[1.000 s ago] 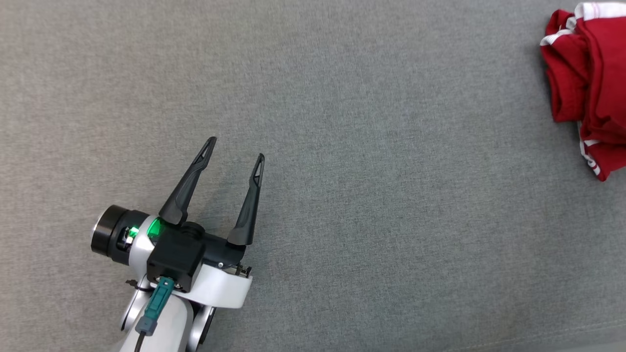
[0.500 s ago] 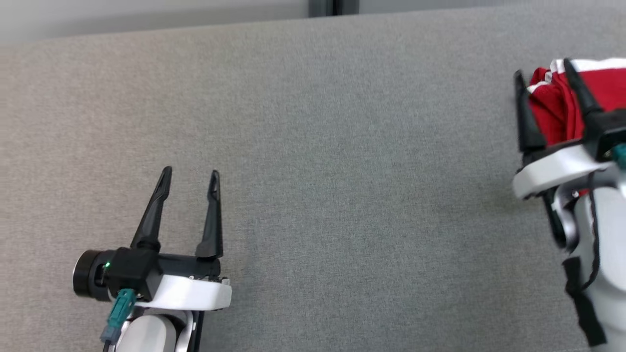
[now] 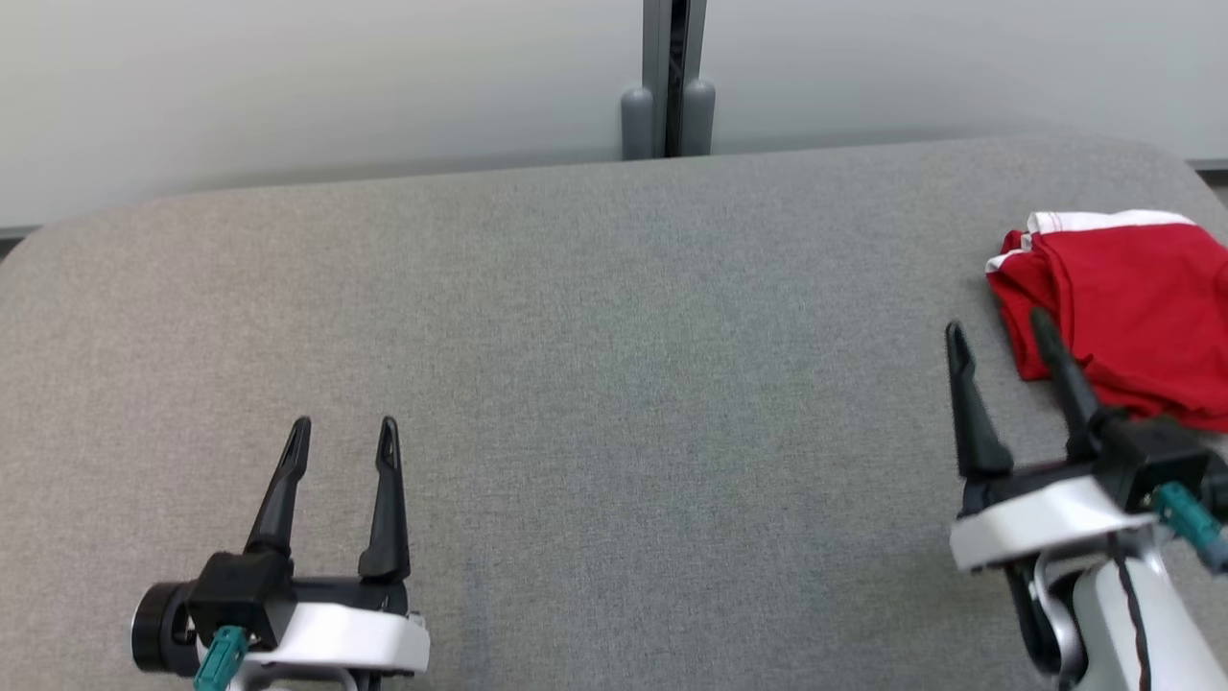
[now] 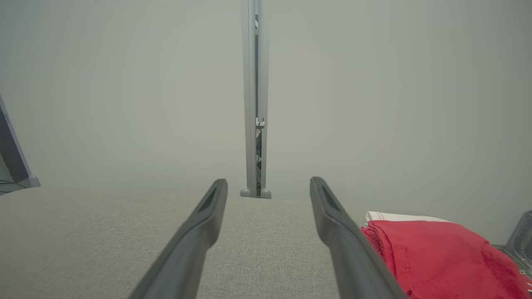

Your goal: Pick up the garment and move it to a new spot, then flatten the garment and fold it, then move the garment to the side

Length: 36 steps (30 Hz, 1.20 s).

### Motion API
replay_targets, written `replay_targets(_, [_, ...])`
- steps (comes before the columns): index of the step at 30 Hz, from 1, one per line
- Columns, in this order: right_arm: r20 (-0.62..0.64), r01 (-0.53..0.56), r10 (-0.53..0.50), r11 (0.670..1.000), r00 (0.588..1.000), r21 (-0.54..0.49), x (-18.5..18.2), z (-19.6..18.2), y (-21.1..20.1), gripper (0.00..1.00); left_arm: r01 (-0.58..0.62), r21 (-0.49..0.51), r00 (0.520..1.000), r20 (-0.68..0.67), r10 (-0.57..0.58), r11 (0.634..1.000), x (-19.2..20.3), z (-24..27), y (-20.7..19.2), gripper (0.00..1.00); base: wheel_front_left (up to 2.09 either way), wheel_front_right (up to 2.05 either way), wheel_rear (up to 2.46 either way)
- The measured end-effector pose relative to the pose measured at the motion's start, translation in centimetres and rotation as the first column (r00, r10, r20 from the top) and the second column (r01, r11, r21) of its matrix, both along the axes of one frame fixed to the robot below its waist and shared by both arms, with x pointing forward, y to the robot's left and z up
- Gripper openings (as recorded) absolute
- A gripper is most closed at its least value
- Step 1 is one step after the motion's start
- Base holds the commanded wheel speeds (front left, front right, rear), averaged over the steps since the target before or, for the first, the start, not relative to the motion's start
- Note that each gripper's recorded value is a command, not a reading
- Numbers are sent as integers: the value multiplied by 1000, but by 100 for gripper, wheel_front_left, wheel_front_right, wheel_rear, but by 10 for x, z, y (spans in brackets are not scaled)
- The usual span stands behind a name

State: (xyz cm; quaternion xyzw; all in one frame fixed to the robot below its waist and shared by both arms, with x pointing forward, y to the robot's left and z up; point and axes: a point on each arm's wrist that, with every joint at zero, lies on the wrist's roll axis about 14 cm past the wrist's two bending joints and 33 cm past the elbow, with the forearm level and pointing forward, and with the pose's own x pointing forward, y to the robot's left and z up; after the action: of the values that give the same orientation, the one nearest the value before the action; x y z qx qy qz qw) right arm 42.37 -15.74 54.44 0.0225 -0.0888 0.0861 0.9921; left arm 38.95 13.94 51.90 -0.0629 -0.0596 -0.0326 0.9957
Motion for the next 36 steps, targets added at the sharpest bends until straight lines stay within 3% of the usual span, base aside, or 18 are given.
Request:
replay_targets(8, [-15,-13,14,999,1000,32,-47,-8,8,100,-5,-19,999,-32,4,1000,-25,-9,7,100,0,0,0])
replay_targets(16, [-42,-9,11,999,999,51,-72,-18,11,100,-16,-16,999,-48,15,1000,-37,-14,13,100,0,0,0])
replay_targets(36, [-29,-7,9,998,1000,58,-86,-16,12,100,-49,-10,997,-67,48,999,-52,-21,22,100,0,0,0])
